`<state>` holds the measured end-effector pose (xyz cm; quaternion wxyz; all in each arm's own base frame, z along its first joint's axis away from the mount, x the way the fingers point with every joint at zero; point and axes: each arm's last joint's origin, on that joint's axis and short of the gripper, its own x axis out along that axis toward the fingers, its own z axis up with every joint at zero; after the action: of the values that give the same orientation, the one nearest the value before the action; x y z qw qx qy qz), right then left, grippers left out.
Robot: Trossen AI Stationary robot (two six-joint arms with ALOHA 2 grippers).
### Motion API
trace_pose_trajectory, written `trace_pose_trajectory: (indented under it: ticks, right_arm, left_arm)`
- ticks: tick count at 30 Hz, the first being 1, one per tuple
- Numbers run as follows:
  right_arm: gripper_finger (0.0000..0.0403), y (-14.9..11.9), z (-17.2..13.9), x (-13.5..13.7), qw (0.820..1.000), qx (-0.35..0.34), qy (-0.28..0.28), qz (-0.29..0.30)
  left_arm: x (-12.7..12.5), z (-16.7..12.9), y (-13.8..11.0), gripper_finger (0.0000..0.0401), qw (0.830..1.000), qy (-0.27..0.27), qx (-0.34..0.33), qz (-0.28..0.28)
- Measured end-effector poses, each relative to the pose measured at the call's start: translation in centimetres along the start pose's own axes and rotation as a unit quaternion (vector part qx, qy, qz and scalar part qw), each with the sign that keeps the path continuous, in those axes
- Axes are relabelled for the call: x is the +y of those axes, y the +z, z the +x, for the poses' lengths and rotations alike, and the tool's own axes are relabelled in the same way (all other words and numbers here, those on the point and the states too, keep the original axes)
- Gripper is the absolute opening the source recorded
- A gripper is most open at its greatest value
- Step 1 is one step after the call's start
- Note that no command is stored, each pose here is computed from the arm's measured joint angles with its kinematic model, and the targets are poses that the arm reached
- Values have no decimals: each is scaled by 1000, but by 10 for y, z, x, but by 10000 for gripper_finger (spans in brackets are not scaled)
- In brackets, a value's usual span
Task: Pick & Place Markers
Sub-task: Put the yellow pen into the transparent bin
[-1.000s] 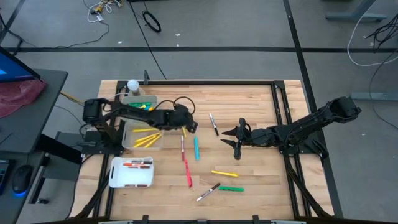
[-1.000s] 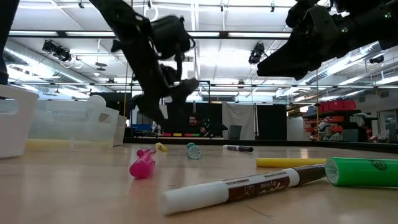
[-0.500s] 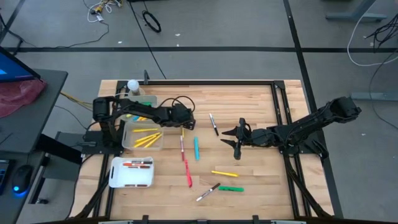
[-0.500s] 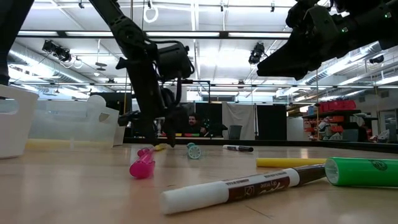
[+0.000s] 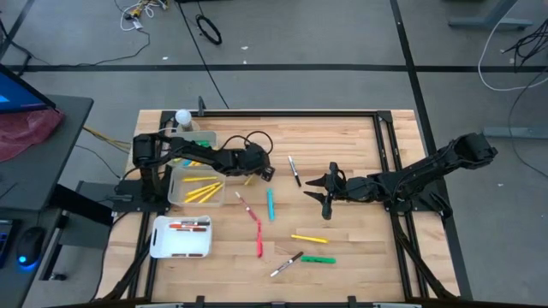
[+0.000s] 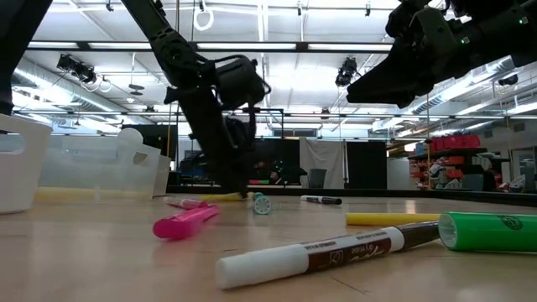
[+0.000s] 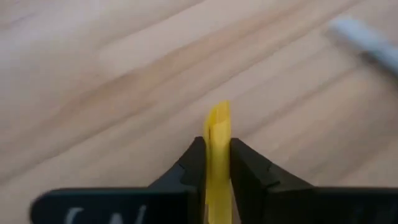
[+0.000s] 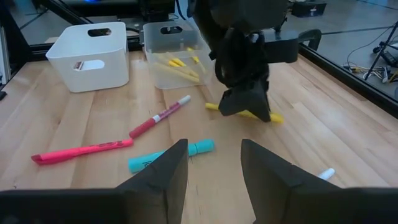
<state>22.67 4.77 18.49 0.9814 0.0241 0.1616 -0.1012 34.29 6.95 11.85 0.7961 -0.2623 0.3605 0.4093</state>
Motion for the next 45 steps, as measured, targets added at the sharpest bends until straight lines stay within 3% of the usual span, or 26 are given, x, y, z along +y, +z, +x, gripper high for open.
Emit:
trace_pose_trajectory:
  ticks: [4, 7, 9, 11, 15, 18, 22, 26, 32, 35, 40, 45]
  right_arm:
    - [149, 0, 0, 0, 1000, 0, 0, 0]
    - [149, 0, 0, 0, 1000, 0, 0, 0]
    - [149, 0, 0, 0, 1000, 1, -1, 0]
    - [149, 0, 0, -1, 1000, 1, -1, 0]
    - [149, 0, 0, -1, 1000, 0, -1, 1]
    - [149, 0, 0, -1, 1000, -2, -1, 2]
    - [149, 1, 1, 0, 1000, -4, -1, 3]
    - [149, 1, 1, 0, 1000, -6, 0, 3]
    - [149, 1, 1, 0, 1000, -6, 0, 3]
    - [149, 1, 1, 0, 1000, -6, 0, 3]
    - [149, 1, 1, 0, 1000, -8, 0, 4]
    - [149, 1, 1, 0, 1000, -8, -1, 5]
  left_arm:
    - [-19, -11, 11, 49, 995, -61, -60, 57]
    - [-44, -37, 23, 49, 980, -101, -104, 134]
    - [-63, -65, 26, 49, 959, -126, -129, 220]
    - [-81, -97, 23, 49, 925, -136, -145, 323]
    - [-96, -156, 4, 49, 867, -65, -120, 480]
    - [-82, -186, -12, 53, 839, -3, -32, 543]
    - [-45, -211, -27, 52, 848, 93, 96, 513]
    - [-11, -216, -37, 52, 860, 138, 175, 460]
    - [37, -200, -57, 53, 883, 91, 200, 415]
    - [55, -187, -64, 54, 902, 58, 172, 392]
    - [71, -158, -71, 56, 916, -11, 156, 370]
    - [85, -133, -71, 57, 927, -6, 142, 346]
